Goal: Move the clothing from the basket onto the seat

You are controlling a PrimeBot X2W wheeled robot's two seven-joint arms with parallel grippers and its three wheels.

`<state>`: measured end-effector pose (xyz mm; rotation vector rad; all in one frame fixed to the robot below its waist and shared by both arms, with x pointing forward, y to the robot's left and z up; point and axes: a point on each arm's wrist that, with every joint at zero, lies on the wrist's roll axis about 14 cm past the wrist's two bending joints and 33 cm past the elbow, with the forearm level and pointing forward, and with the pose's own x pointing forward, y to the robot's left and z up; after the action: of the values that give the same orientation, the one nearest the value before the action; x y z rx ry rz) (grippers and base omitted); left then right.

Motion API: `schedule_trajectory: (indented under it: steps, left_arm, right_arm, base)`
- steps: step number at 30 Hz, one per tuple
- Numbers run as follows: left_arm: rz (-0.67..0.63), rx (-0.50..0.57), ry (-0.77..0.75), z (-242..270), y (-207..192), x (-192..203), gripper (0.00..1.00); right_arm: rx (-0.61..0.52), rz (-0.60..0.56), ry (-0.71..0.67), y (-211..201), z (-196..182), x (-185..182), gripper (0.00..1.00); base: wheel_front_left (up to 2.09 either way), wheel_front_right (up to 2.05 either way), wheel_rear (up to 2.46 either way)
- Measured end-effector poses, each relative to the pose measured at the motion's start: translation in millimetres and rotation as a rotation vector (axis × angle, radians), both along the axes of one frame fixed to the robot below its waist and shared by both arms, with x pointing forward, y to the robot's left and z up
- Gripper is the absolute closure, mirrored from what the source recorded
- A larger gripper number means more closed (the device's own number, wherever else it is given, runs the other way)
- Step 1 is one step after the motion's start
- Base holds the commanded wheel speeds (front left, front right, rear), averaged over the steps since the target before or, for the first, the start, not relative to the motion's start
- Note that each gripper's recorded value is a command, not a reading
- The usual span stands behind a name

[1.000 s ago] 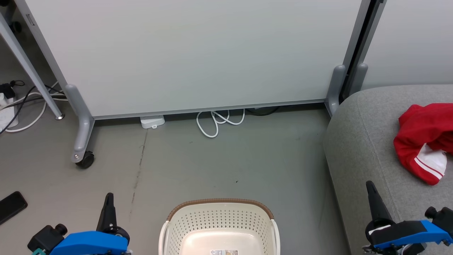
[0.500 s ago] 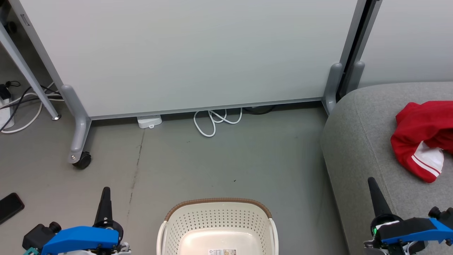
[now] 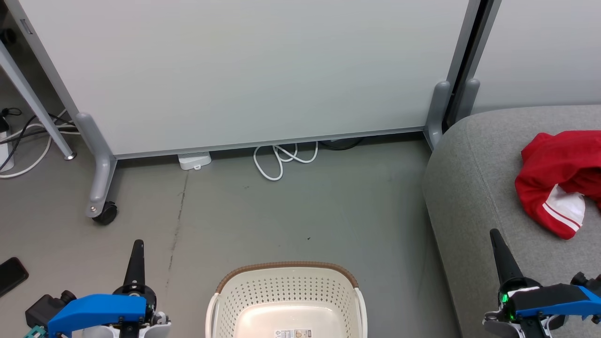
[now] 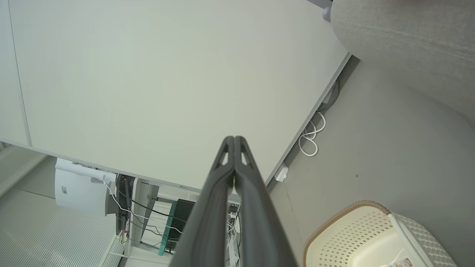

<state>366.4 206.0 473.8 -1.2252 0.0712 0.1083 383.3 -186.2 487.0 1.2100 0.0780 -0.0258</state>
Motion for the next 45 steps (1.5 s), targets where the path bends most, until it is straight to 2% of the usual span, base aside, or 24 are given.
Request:
schedule_trajectory:
  steps: [45]
  left_arm:
    - [-0.019,-0.326,-0.097,27.2,-5.3,19.7,1.00]
  right_arm:
    - [0.343,-0.035,-0.054,-12.2,15.6,3.9,1.00]
  base:
    - [0.00,0.00,0.00]
